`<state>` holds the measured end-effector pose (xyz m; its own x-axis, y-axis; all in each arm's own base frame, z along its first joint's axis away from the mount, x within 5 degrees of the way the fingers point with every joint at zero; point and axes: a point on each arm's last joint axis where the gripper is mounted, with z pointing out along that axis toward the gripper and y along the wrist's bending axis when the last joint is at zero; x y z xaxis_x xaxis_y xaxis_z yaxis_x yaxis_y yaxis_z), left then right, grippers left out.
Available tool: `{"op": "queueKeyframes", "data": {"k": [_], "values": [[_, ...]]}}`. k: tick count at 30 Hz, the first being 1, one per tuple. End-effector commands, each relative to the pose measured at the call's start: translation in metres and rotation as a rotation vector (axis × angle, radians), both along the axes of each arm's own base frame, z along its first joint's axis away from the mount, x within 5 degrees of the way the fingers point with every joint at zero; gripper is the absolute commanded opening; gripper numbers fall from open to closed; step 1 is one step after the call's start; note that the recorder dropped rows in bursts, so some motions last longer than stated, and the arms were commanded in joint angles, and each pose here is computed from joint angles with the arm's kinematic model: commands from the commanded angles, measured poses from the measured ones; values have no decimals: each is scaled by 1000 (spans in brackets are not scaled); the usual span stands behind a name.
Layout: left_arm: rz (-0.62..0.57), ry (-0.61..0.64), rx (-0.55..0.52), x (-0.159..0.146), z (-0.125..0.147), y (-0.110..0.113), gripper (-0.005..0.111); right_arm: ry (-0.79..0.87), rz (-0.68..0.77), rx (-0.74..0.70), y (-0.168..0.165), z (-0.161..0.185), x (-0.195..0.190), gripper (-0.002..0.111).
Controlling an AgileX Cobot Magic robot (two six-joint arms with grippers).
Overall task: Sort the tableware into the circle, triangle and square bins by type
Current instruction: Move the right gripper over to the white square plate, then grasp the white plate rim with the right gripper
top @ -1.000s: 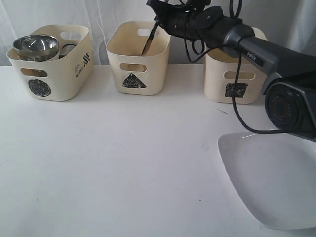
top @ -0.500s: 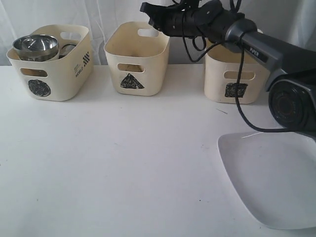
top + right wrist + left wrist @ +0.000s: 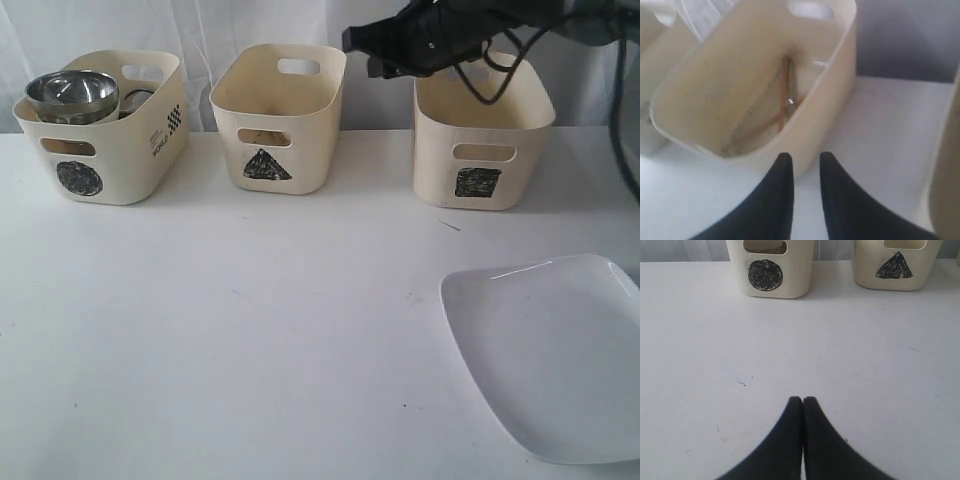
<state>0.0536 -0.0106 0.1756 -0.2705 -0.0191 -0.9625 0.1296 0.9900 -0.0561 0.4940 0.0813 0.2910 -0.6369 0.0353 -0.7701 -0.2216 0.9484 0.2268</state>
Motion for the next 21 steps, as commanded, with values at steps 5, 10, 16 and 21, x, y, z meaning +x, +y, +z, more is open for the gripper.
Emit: {"op": "queueKeyframes", "data": {"k": [5, 10, 16, 21], "values": [[-6, 3, -6, 0, -1, 0, 0, 183, 49, -318, -21, 9, -102, 19], [-6, 3, -6, 0, -1, 0, 0, 240, 133, -554, -11, -3, -170, 20], [-6, 3, -6, 0, -1, 0, 0, 371, 119, -830, 3, -36, -226, 41], [-6, 3, -6, 0, -1, 0, 0, 418, 159, -889, 29, -65, -251, 55]]}}
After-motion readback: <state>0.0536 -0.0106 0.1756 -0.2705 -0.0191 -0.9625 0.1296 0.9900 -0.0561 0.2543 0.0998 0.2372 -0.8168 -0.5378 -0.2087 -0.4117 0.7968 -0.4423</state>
